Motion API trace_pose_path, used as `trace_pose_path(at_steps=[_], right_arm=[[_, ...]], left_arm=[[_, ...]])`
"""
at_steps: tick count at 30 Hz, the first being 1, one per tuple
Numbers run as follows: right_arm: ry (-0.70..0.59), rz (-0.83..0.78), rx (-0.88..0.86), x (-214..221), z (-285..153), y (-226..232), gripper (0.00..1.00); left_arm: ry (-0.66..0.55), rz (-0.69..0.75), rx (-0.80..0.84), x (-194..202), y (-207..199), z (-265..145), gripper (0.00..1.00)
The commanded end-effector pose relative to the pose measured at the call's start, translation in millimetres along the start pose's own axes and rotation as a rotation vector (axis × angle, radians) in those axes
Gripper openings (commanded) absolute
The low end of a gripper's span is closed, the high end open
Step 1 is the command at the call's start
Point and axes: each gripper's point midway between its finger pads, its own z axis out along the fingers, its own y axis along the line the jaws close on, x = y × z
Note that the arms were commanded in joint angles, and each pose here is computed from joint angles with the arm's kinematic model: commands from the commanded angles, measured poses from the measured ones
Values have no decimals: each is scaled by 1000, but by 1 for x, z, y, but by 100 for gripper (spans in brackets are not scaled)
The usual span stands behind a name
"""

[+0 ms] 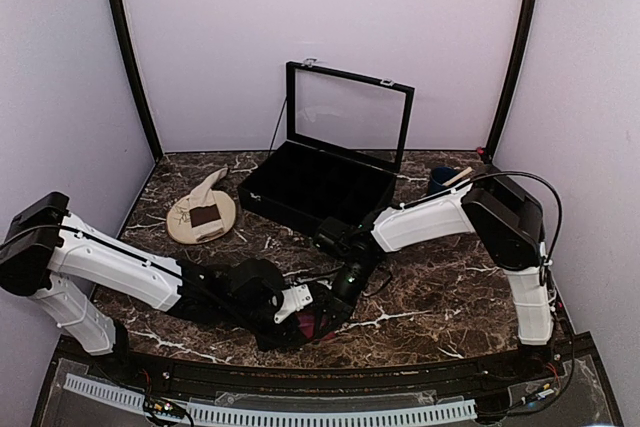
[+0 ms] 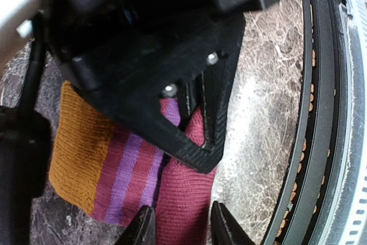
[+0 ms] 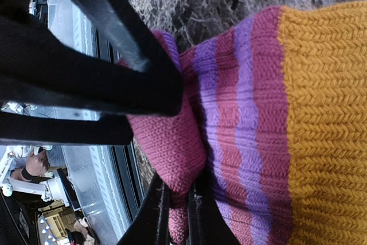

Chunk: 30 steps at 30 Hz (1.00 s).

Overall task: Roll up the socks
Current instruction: Roll the sock at the center of the board.

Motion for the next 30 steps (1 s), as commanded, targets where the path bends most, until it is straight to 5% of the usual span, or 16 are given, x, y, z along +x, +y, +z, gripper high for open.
trace_pose_path(at_steps=[1, 9, 19, 22, 30], right_arm=[[111, 101, 64, 35, 12, -29, 0], [111, 107, 48, 34, 12, -29, 0], [113, 118, 42, 36, 13, -31, 0], [111, 123, 41, 35, 12, -32, 0], [50, 159, 39, 34, 0, -35, 20]], left_arm=[[20, 43, -16, -1, -2, 3, 36], [86, 71, -28, 10, -5, 16, 32], [107, 79, -55, 12, -1, 19, 0], [109, 79, -46, 14, -3, 20, 0], [147, 61, -43, 24, -3, 25, 0]])
